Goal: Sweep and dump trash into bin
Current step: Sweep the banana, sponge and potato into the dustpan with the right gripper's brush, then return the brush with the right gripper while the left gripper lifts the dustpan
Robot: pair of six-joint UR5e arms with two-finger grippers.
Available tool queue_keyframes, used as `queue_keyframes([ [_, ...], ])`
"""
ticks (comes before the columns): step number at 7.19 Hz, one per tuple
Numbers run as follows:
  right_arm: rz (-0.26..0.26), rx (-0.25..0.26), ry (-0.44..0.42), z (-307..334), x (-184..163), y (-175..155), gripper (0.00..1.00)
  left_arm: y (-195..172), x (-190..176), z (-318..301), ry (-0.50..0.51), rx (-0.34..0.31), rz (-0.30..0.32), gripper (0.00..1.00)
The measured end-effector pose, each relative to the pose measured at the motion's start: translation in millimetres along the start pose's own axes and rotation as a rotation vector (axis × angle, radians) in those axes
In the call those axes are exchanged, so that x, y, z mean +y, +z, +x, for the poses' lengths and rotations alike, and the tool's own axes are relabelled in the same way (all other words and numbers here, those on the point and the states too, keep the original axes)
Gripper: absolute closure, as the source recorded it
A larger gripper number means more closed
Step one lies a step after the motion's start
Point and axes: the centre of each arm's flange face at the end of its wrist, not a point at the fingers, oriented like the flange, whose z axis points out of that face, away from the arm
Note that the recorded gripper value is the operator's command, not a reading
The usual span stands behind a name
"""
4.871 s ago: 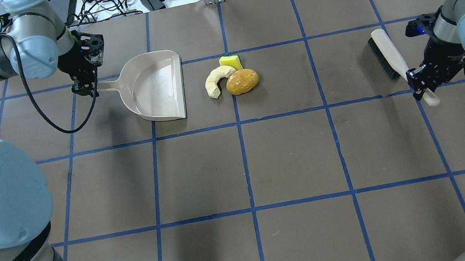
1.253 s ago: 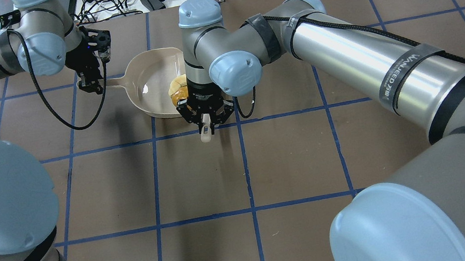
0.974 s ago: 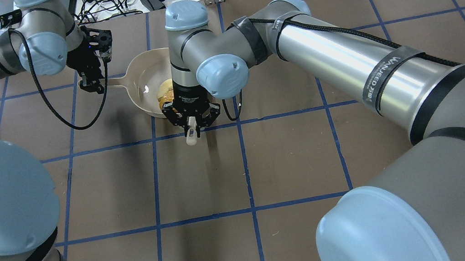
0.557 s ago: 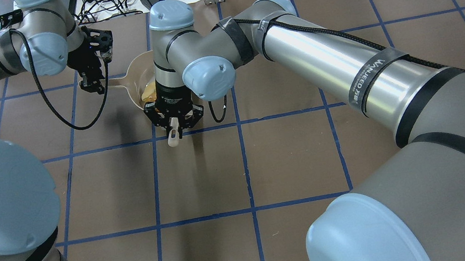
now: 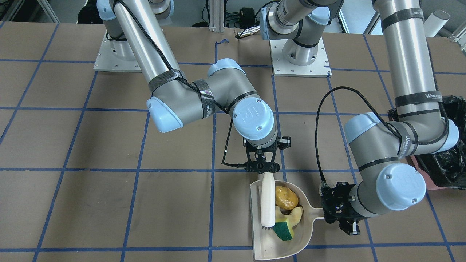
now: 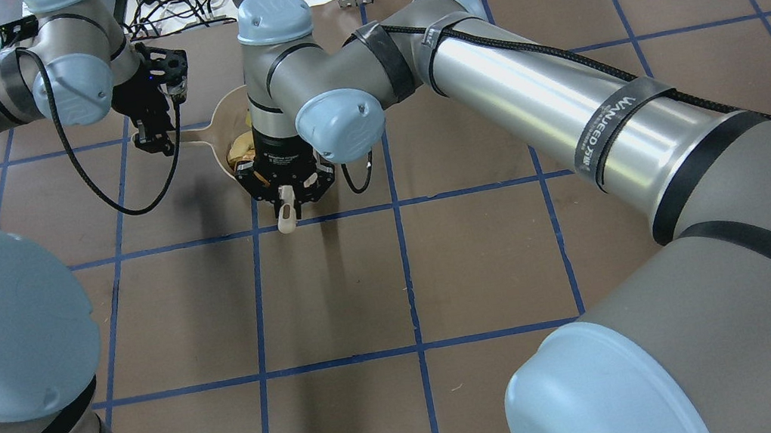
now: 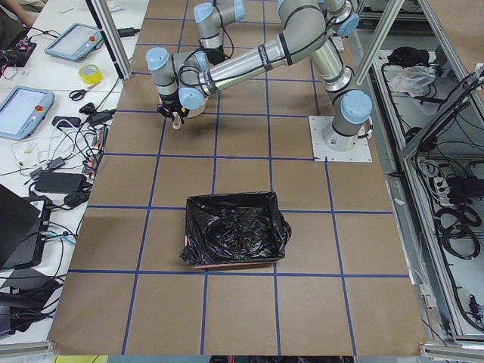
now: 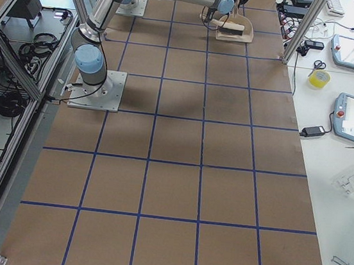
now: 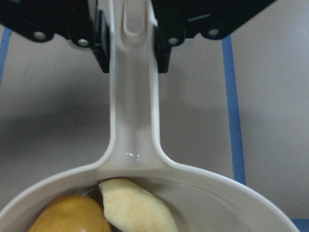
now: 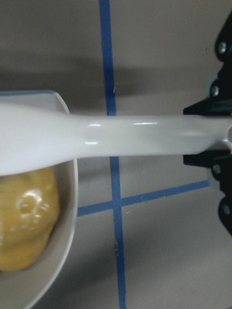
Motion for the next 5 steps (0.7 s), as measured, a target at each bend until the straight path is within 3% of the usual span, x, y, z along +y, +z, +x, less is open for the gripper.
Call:
queue_keyframes([
  [2, 0.028, 0.086, 0.006, 30.9, -17.4, -12.9, 0.83, -1.7, -0.1, 0.1, 0.001, -0.003, 0.004, 0.79],
  [5, 0.013, 0.139, 0.028, 132.8, -56.0, -87.5, 0.84, -4.7, 2.6, 0.1, -0.003, -0.010, 0.019, 0.79],
])
